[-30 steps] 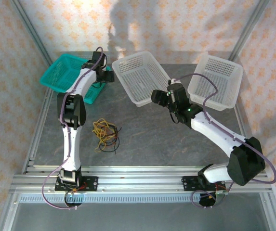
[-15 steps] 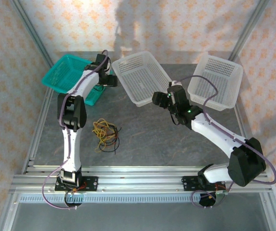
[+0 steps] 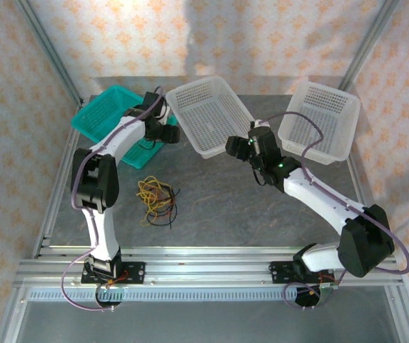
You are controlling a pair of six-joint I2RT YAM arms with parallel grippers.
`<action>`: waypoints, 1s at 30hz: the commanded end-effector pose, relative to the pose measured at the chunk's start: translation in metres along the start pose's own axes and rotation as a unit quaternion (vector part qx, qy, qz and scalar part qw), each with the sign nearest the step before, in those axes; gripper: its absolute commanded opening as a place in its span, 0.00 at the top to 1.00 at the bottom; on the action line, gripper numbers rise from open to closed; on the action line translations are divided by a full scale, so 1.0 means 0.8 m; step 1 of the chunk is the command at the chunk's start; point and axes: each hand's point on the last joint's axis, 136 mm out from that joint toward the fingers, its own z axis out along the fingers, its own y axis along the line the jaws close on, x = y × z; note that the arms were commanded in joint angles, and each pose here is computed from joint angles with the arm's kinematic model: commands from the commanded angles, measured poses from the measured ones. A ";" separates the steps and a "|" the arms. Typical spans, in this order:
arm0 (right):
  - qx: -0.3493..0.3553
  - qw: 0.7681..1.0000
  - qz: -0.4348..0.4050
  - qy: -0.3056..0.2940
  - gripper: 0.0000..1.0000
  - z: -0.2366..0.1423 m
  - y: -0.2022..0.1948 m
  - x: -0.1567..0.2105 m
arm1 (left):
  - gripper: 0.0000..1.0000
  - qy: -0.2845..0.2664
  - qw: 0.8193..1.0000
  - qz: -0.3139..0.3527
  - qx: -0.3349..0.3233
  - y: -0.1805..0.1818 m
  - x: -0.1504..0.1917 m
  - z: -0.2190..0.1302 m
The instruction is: Untangle the cables
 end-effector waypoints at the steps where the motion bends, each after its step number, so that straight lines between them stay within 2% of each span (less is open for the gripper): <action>1: 0.002 1.000 0.004 -0.016 0.25 -0.003 0.002 -0.008 | 0.29 -0.001 0.999 0.004 0.043 -0.027 0.016 -0.006; 2: 0.003 1.000 0.003 -0.016 0.26 -0.003 0.002 -0.008 | 0.29 -0.011 0.999 0.007 0.053 -0.035 0.016 -0.019; 7: 0.018 1.000 0.000 -0.025 0.26 -0.006 -0.006 -0.011 | 0.28 0.004 0.997 0.017 0.074 -0.056 0.051 -0.021; 10: 0.036 0.999 -0.001 -0.040 0.25 -0.011 -0.015 -0.017 | 0.22 -0.010 0.997 0.017 0.072 -0.058 0.049 -0.030; 17: 0.104 0.992 -0.017 -0.072 0.23 -0.013 -0.041 -0.037 | 0.01 -0.108 0.994 -0.033 0.012 -0.037 -0.015 -0.063; 20: 0.132 0.988 -0.019 -0.079 0.22 -0.013 -0.057 -0.052 | 0.01 -0.137 0.988 -0.073 -0.015 -0.023 -0.039 -0.065; 24: 0.154 0.985 0.001 -0.083 0.21 -0.013 -0.084 -0.073 | 0.01 -0.145 0.979 -0.132 -0.050 0.004 -0.060 -0.050; 30: 0.155 0.985 0.019 -0.068 0.21 -0.012 -0.109 -0.088 | 0.01 -0.151 0.973 -0.162 -0.058 0.017 -0.094 -0.024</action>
